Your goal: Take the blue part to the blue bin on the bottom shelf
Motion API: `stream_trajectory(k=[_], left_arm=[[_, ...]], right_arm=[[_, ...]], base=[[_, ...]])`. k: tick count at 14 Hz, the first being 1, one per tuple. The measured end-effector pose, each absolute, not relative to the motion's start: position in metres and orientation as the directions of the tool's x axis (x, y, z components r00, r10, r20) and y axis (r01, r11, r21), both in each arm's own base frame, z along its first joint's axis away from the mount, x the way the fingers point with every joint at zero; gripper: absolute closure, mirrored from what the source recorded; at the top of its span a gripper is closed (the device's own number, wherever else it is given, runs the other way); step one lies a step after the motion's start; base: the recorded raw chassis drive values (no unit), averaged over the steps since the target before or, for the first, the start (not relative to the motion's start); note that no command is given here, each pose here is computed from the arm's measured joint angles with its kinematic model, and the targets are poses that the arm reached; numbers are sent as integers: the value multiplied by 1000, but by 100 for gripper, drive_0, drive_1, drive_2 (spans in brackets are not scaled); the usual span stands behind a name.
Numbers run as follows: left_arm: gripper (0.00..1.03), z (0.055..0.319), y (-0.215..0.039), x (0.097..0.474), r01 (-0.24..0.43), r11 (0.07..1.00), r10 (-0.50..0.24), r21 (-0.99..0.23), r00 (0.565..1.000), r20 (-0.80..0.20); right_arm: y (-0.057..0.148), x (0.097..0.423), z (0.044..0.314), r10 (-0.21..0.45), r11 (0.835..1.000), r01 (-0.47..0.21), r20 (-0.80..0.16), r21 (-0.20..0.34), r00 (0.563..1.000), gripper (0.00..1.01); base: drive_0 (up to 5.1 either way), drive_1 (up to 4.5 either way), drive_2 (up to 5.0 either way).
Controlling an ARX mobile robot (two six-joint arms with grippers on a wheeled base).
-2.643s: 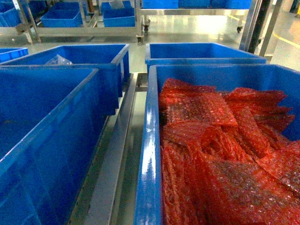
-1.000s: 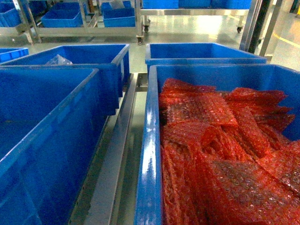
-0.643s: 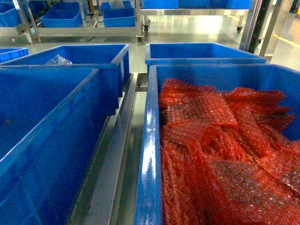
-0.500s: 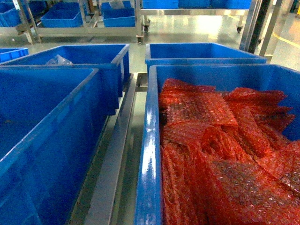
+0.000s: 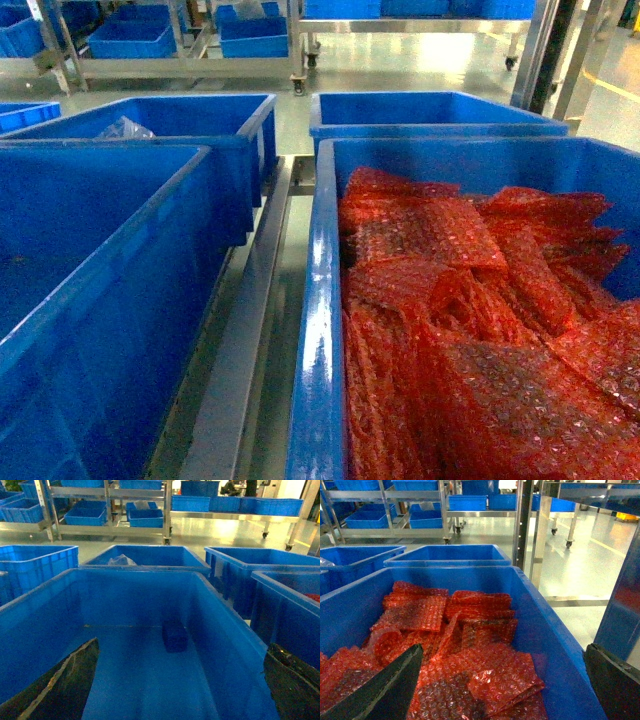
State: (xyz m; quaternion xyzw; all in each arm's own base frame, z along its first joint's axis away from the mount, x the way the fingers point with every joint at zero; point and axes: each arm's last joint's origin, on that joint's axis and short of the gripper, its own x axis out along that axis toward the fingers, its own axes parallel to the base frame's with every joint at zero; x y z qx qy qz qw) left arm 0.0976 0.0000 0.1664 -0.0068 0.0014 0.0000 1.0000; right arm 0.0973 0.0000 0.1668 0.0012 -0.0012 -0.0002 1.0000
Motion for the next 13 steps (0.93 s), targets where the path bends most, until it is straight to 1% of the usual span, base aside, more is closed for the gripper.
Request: stream_trajectory(k=[13], left_arm=[[5, 166, 0, 98, 0, 1000, 0, -14, 1000, -3]], right_arm=[[0, 97, 167, 0, 1000, 0, 2, 2, 1000, 3]], base=[[0, 0, 0]])
